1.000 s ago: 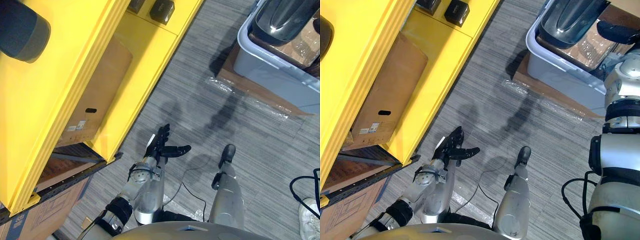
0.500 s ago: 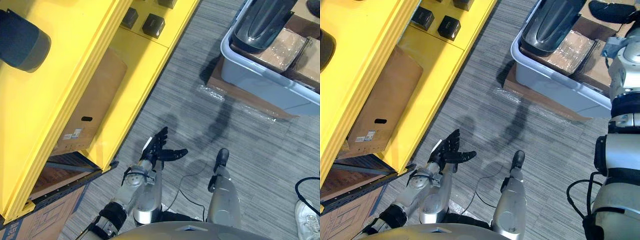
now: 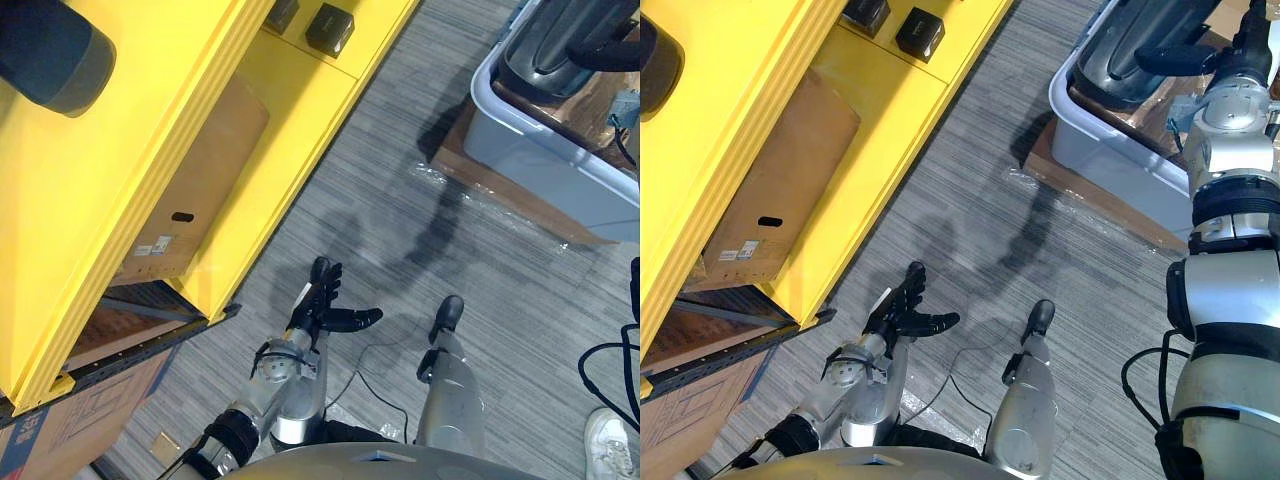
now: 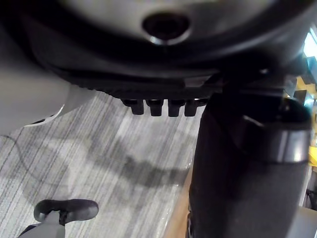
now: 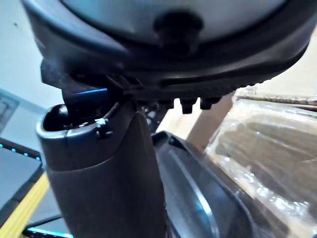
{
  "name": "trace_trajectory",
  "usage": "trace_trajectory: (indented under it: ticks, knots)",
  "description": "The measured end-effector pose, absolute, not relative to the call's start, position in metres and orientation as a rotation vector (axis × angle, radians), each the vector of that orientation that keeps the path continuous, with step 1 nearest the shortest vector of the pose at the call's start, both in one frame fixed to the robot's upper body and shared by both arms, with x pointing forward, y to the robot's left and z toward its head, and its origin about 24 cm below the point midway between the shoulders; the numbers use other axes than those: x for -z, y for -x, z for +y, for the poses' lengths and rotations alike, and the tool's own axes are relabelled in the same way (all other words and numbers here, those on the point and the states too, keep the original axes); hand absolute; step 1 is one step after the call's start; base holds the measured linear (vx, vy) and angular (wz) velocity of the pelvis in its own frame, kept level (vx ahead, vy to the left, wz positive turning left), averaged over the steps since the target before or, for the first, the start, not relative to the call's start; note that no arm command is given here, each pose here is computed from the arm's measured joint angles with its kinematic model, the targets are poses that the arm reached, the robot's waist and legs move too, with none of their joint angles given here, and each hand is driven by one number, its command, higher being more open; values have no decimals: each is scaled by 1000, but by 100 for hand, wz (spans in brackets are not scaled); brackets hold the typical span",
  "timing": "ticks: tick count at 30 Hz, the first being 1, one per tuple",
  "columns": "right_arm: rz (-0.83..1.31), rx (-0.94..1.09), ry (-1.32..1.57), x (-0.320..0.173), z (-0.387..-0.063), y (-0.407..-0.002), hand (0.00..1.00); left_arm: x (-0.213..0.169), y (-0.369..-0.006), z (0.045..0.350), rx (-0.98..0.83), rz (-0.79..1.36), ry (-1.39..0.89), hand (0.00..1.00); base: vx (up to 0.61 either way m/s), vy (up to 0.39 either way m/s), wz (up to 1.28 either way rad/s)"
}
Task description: Walk over and take three plastic housings, then place them on the shelf
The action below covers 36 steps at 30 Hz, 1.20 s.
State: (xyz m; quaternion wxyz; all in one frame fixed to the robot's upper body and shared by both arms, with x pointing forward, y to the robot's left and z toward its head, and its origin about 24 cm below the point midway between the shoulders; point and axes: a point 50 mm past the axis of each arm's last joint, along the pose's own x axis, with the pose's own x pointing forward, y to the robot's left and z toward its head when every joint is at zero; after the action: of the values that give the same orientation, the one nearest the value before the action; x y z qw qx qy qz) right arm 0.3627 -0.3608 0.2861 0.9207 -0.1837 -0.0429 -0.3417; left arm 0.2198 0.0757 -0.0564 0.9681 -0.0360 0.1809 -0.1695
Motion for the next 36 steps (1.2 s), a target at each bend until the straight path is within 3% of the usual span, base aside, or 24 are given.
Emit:
trace_trajectory:
  ticks: [13,14,30,36]
  knots:
    - [137,870,373,-260,-383,-351,100,54,-223,69,339,348,71,100,6,1,2]
    - [143,876,376,-260,-383,-350,0,54,-224,68,337,350,69,100,7,1,4]
    - [306,1068,189,-240,-408,-326,0,55,-225,73,292,359,87,100,22,2,1]
    - [259,1085,152,-242,-407,-327,0,57,-222,88,197,375,136,100,-9,3,-6]
